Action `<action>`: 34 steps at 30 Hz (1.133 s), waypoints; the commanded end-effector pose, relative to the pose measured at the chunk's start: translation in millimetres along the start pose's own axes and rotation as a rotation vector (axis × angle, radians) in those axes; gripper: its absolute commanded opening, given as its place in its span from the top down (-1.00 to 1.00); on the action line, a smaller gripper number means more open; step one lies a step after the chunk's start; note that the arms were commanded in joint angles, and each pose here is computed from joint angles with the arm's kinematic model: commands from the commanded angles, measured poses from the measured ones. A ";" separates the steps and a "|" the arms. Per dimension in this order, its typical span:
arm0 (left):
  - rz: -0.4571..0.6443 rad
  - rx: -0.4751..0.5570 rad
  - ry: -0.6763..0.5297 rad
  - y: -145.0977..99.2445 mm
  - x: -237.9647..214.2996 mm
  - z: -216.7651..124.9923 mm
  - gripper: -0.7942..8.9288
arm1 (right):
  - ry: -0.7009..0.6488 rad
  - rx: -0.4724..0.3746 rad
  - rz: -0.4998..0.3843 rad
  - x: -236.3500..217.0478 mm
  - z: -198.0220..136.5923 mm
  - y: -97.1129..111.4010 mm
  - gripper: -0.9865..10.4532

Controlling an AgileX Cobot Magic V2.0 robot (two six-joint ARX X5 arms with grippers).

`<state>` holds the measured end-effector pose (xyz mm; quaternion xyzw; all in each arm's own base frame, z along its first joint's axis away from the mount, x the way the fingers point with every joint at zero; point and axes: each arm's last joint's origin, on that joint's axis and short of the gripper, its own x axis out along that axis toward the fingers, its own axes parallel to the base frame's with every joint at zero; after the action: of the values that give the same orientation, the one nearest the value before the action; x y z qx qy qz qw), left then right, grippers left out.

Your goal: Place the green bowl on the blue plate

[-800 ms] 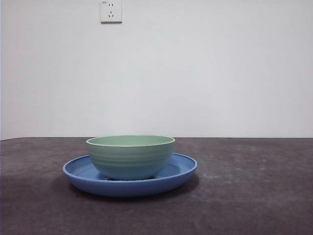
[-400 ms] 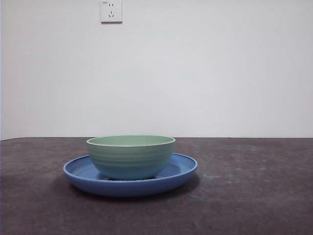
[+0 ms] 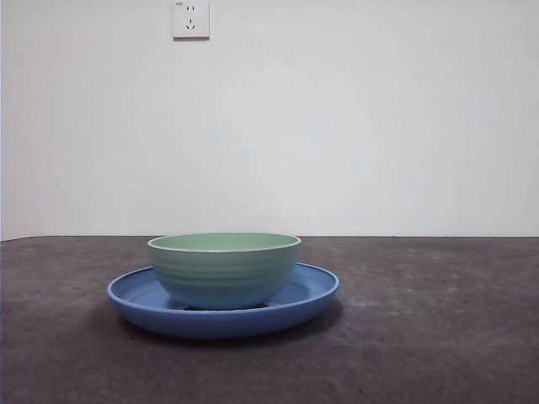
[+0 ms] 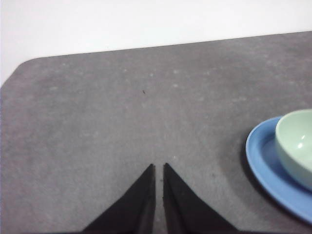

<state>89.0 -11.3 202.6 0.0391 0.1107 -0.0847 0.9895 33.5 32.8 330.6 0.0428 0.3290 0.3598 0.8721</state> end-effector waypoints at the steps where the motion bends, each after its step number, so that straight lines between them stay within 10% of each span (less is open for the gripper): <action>1: 0.000 0.014 -0.020 -0.8 5.1 -14.5 0.78 | -0.011 0.001 0.009 -0.9 2.0 1.1 0.79; 34: 0.156 -0.059 -0.038 8.4 16.8 -52.0 0.78 | -0.011 0.001 0.009 -0.9 2.0 1.1 0.79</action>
<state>94.8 -0.9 156.6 0.0214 0.0769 -0.0079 0.9968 33.5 32.8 330.6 0.0428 0.3290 0.3598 0.8721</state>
